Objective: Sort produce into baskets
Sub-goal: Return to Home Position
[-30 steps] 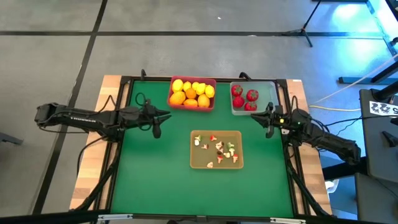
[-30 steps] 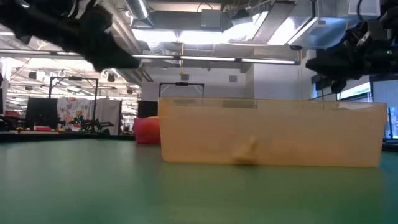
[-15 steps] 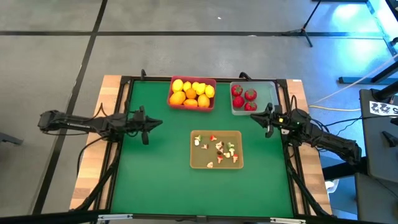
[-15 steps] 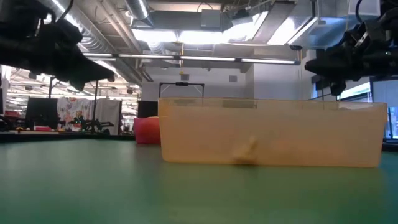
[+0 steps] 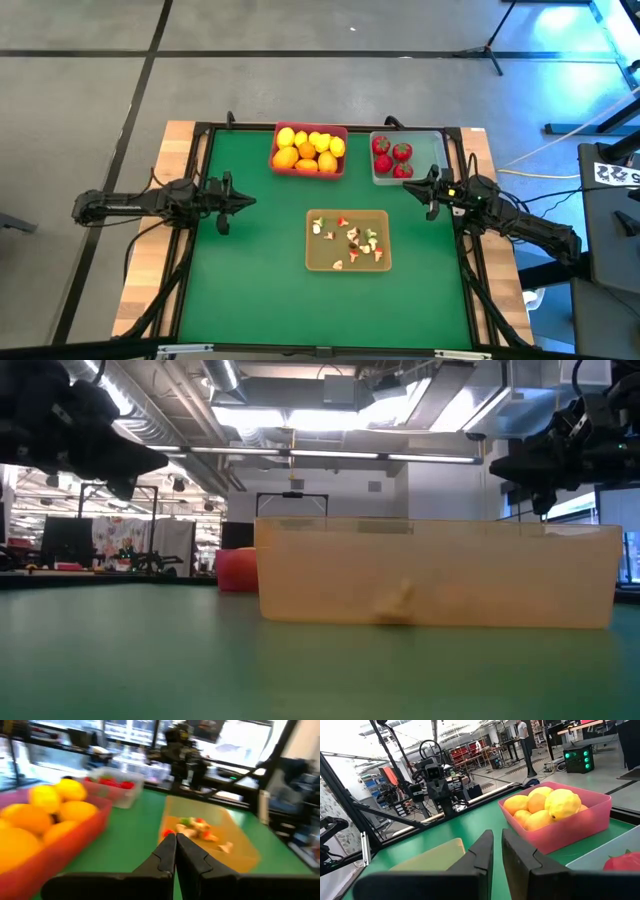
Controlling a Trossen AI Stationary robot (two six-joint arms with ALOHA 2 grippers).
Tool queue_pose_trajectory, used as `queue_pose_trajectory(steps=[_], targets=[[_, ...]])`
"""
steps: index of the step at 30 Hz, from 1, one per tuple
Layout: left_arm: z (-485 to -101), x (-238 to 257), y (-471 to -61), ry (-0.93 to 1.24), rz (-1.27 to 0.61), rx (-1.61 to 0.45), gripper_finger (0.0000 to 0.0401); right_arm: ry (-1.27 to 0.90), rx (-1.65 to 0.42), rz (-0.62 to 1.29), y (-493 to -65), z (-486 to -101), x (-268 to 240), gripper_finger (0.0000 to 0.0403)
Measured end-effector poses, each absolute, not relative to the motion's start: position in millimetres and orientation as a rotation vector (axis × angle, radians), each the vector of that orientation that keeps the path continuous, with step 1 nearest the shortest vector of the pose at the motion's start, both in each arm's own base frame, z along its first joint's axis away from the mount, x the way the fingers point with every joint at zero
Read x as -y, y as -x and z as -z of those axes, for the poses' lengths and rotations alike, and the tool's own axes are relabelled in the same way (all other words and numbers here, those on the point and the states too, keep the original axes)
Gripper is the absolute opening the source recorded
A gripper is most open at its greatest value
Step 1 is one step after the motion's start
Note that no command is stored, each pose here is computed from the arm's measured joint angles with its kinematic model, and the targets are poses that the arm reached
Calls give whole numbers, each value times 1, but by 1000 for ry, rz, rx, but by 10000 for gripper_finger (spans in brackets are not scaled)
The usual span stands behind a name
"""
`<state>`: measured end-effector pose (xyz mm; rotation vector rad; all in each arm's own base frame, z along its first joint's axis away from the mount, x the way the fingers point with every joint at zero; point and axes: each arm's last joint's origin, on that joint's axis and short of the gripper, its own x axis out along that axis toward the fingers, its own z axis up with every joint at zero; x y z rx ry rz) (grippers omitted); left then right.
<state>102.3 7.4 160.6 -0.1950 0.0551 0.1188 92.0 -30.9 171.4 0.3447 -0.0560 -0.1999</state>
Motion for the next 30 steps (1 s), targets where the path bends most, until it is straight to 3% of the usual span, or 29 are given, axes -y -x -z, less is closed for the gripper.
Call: queue_pose_trajectory(steps=[30], targets=[[-161,-13,-102,163,-187,-48,5,-345,54,200,-92,-171,31,40]])
